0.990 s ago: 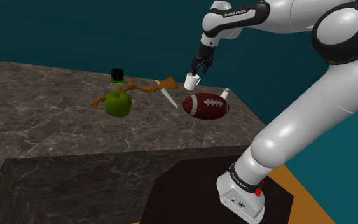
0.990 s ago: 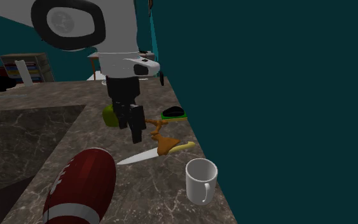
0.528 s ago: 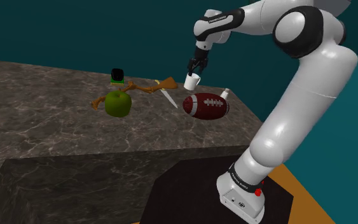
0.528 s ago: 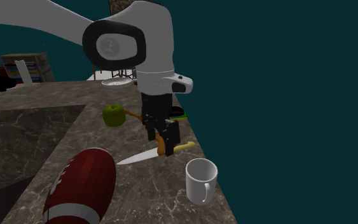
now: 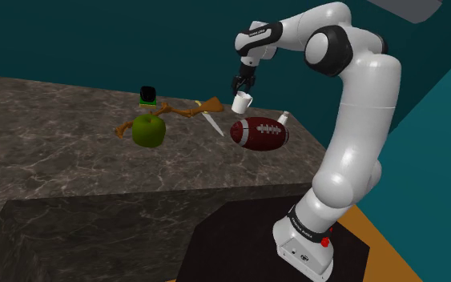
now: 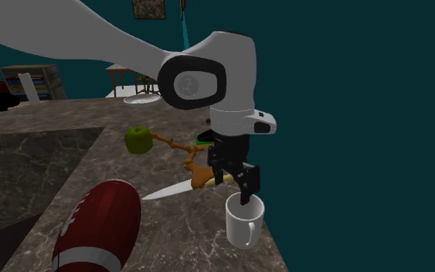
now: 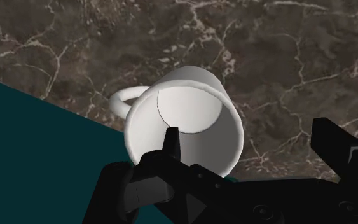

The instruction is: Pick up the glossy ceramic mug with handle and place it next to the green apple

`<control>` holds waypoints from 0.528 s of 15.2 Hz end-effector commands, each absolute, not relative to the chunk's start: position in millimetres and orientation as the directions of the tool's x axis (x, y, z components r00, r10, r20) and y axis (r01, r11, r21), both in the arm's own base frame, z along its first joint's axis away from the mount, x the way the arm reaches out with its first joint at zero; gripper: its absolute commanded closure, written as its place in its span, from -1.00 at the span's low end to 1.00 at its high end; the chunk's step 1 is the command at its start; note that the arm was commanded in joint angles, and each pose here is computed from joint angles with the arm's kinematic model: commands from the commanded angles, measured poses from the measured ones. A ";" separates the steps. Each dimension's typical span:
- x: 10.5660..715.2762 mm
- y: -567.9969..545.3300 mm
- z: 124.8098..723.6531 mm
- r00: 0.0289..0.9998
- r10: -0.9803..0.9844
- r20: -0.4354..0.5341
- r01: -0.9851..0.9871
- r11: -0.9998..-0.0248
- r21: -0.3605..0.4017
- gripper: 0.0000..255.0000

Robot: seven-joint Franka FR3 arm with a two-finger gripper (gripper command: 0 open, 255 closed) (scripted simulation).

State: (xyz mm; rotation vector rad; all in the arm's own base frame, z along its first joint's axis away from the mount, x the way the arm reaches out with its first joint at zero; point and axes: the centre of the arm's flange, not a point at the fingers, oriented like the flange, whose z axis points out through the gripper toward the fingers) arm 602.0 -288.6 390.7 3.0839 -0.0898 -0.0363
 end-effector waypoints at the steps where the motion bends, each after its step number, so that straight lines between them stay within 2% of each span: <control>1: 603.4 -291.2 381.1 0.998 -0.059 -0.021 -0.057 -0.997 0.057 -1.00; 8: 602.7 -292.8 351.7 0.998 -0.059 -0.021 -0.057 -0.997 0.057 -1.00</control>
